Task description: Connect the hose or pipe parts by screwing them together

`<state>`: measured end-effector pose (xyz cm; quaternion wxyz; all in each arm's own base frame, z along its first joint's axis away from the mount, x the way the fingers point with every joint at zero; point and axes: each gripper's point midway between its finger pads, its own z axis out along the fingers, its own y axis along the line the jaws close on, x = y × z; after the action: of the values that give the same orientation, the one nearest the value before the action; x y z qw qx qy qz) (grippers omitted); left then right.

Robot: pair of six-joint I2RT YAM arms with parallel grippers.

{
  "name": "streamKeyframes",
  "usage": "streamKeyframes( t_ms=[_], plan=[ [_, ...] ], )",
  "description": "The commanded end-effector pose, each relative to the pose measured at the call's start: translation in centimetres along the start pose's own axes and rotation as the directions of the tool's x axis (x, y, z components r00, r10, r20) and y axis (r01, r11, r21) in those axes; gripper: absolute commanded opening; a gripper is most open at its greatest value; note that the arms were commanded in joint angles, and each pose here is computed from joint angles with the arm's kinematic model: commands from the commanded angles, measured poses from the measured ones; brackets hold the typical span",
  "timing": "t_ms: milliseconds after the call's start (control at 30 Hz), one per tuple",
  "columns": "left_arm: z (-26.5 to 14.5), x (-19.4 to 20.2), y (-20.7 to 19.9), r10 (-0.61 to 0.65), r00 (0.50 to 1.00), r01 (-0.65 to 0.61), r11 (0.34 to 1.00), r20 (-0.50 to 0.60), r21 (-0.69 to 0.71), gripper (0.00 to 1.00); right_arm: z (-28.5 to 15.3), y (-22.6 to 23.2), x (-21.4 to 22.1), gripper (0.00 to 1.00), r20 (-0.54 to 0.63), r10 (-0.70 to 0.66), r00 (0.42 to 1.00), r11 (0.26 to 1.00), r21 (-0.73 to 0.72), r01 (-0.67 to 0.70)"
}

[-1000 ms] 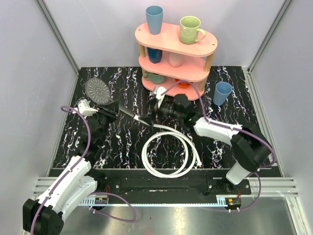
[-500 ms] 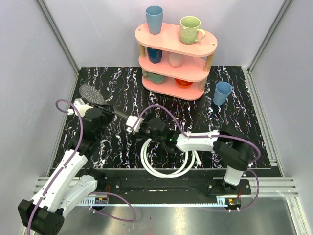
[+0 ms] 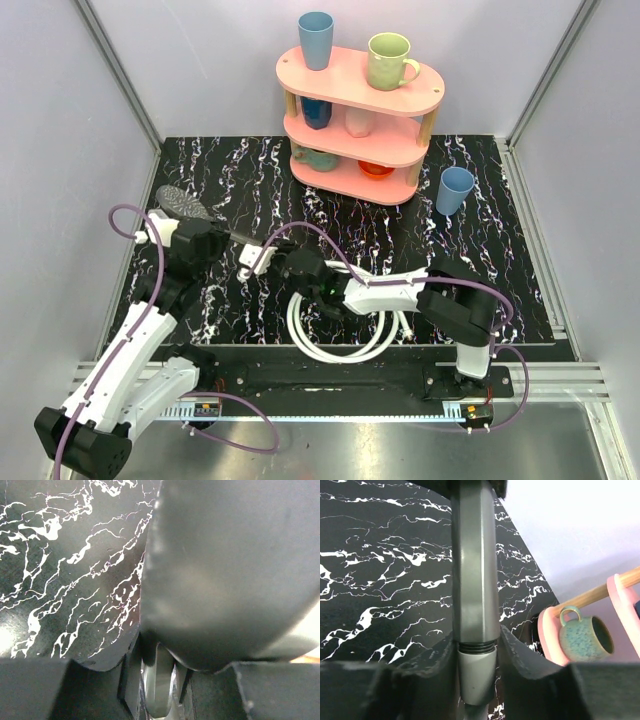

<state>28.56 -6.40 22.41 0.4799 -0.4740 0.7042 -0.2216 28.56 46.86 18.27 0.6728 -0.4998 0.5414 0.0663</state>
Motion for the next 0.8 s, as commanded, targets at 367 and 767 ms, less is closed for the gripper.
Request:
streamKeyframes(
  t_ms=[367,767],
  plan=[
    [-3.2,1.2,-5.8,0.088,0.995,-0.104,0.81,0.057,0.576,0.0,-0.7,-3.3,-5.3,0.0,0.129,0.248,0.96,0.941,-0.269,-0.207],
    [-8.1,3.1,-5.1,0.078,0.964,-0.265,0.4,0.256,0.877,0.0,-8.5,-3.7,-8.7,0.0,-0.117,0.62,0.775,0.23,-0.918,-0.322]
  ],
)
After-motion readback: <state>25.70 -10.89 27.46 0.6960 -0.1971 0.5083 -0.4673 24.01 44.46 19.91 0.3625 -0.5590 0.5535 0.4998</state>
